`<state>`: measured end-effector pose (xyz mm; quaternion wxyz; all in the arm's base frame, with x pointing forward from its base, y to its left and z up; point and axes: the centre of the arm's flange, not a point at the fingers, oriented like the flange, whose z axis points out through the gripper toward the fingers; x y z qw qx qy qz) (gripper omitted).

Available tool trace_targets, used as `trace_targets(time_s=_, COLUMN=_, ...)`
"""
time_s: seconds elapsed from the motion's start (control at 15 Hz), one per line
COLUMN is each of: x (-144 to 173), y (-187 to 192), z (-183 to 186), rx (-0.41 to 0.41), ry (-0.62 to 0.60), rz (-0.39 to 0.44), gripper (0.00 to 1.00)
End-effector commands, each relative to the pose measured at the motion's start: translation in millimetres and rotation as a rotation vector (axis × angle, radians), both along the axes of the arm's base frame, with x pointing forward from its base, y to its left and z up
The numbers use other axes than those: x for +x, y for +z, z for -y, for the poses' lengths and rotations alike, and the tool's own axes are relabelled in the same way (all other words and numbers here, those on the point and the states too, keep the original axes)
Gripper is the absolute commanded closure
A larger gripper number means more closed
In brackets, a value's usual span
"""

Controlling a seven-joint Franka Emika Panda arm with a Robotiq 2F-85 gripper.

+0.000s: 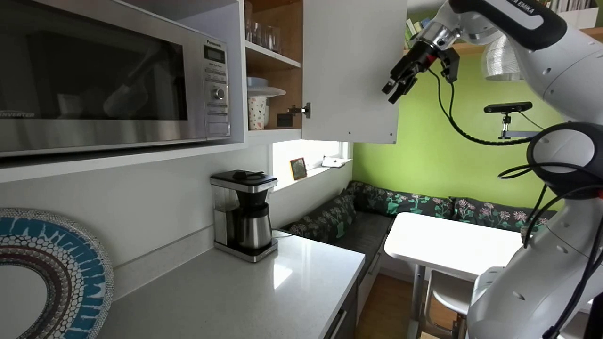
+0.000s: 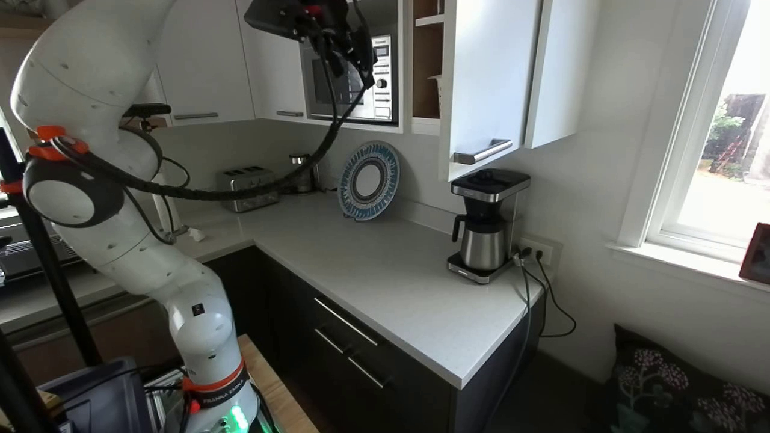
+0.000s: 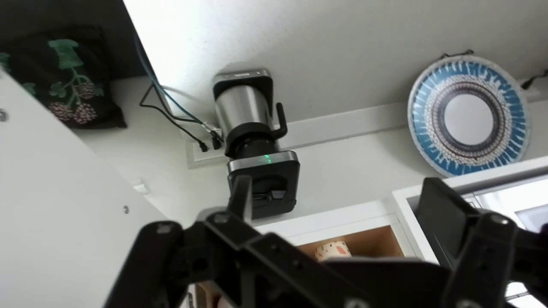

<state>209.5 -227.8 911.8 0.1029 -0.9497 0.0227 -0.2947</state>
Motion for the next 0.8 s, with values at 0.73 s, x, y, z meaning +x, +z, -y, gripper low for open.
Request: trace_targets(time_s=0.73, x=-45, y=38, z=71, rx=-0.438, ry=-0.139, rz=-0.008, gripper=0.00)
